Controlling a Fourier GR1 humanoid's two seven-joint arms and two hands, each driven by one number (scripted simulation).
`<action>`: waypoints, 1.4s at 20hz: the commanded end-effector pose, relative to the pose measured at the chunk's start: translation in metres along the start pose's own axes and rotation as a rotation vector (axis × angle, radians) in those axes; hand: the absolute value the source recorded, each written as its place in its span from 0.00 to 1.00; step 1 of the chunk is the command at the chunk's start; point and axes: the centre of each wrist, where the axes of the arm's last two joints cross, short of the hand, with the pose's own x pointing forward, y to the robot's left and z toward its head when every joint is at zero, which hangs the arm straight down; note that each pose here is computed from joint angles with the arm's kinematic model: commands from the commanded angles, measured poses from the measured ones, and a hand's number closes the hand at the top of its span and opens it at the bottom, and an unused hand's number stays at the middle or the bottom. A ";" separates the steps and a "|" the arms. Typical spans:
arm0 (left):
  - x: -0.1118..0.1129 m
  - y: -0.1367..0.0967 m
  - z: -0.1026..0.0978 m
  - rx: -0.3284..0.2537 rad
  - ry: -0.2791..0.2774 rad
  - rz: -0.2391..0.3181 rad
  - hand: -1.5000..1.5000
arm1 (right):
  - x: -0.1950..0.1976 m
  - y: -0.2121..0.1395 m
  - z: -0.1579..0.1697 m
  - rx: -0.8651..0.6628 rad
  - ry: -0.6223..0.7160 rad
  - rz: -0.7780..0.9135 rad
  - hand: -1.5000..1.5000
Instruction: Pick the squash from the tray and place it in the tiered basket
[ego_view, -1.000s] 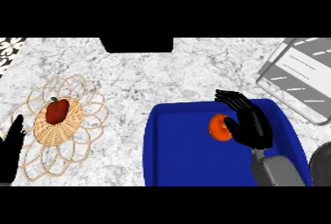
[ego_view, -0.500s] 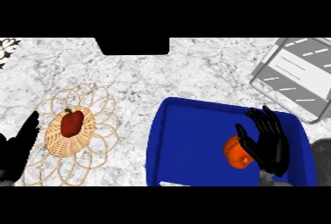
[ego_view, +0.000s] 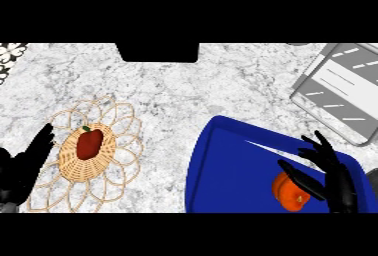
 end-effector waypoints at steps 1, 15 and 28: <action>-0.001 -0.002 -0.001 0.000 0.023 0.020 0.50 | 0.020 0.001 0.002 0.190 0.165 0.131 0.00; 0.008 -0.005 -0.015 -0.031 0.041 0.024 0.50 | 0.163 0.026 -0.030 0.403 0.400 0.198 0.00; -0.002 -0.006 0.003 -0.012 0.021 0.026 0.50 | 0.142 -0.003 -0.015 0.376 0.505 0.202 0.00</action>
